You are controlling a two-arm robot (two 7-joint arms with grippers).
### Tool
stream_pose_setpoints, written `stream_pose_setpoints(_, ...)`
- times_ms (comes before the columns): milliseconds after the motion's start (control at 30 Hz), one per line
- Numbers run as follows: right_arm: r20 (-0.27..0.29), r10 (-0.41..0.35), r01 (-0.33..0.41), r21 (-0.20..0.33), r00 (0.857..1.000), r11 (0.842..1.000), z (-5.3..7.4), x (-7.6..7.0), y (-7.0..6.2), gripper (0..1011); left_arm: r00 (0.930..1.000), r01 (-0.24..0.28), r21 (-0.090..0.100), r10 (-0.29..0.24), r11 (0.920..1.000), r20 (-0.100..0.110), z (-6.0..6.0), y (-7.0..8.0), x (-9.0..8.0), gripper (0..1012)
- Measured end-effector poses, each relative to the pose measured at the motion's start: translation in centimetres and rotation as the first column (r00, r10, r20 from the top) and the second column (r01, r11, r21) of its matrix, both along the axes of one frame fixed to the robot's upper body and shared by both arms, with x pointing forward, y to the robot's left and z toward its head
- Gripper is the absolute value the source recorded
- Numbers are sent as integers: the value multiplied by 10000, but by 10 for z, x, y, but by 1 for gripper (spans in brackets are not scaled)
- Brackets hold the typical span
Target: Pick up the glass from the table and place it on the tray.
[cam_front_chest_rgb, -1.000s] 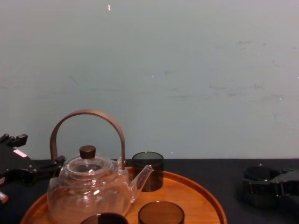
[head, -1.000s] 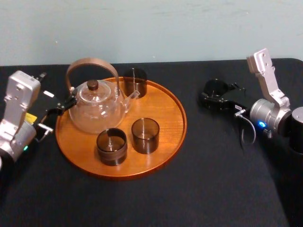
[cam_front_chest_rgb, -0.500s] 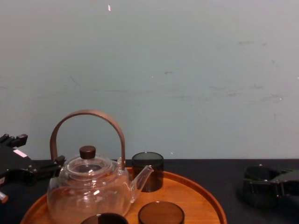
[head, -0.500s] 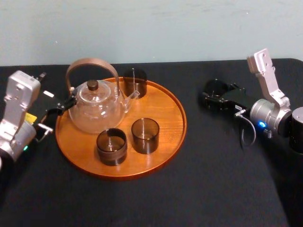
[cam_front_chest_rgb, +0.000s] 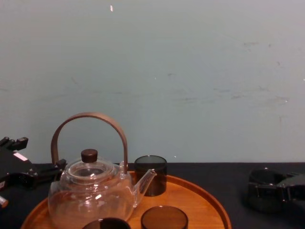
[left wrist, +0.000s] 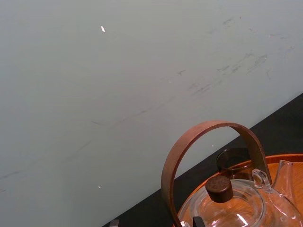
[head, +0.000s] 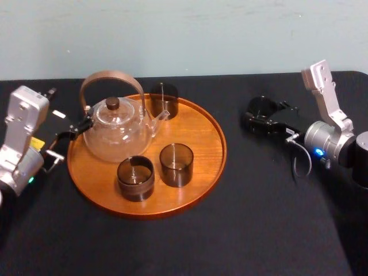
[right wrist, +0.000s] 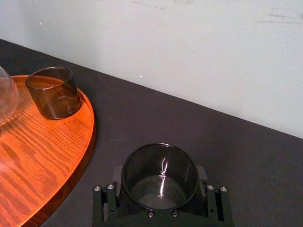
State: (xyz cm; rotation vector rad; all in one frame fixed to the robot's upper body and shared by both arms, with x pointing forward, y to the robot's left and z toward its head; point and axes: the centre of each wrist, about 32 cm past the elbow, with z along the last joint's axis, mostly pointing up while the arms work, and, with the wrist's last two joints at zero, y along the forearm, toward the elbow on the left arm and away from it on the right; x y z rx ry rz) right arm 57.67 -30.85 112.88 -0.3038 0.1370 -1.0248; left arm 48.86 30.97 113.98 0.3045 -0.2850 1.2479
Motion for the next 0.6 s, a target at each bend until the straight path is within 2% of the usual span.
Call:
stream_pose_setpoints(333,93,107,-107,8,9999,9999,2,-1,-1,904,10000,0,0,0,10000,0,0,0,0,1010)
stream_pose_setpoints(600,314,245,-244,-53,9992,9997,9,-4,1,904,10000,0,0,0,10000,0,0,0,0,1009)
